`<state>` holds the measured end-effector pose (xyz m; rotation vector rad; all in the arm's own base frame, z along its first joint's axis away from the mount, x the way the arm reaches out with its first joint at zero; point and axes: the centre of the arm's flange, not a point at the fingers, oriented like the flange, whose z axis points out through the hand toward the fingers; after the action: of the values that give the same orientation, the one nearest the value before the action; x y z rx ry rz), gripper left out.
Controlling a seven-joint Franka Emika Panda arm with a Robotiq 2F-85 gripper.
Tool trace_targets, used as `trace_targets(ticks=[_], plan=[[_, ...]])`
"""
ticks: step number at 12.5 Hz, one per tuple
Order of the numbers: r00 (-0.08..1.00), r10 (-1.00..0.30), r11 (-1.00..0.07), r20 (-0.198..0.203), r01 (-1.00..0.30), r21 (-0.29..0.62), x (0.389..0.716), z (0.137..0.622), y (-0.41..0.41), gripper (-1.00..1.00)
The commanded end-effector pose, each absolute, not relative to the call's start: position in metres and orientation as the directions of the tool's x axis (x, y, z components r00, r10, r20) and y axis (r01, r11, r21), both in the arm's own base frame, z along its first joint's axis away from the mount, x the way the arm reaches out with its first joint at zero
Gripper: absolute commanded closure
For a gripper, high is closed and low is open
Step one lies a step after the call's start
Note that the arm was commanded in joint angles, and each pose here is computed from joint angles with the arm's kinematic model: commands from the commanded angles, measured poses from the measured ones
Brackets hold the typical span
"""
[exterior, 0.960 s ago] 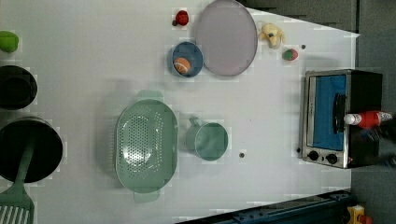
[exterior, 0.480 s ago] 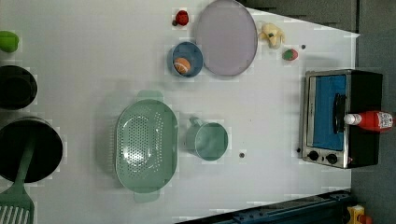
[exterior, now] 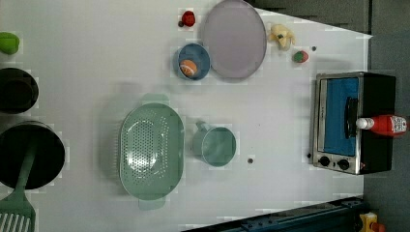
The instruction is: Pick Ketchup from oven and place it on table.
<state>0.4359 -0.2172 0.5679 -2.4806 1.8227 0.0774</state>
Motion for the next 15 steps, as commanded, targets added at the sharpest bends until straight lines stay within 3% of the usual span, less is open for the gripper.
trace_targets(ticks=[1, 9, 11, 13, 15], plan=[[0.262, -0.963, -0.260, -0.061, -0.964, -0.049, 0.436, 0.556, -0.250, -1.00], [0.049, -0.992, -0.054, 0.113, -0.998, -0.037, 0.455, 0.454, -0.371, -1.00], [0.009, -0.994, -0.013, 0.113, -0.999, -0.034, 0.457, 0.432, -0.385, -1.00], [-0.056, -0.996, 0.053, 0.066, -0.998, -0.042, 0.457, 0.407, -0.394, -1.00], [-0.083, -0.993, 0.077, 0.089, -0.995, -0.067, 0.461, 0.393, -0.403, -1.00]])
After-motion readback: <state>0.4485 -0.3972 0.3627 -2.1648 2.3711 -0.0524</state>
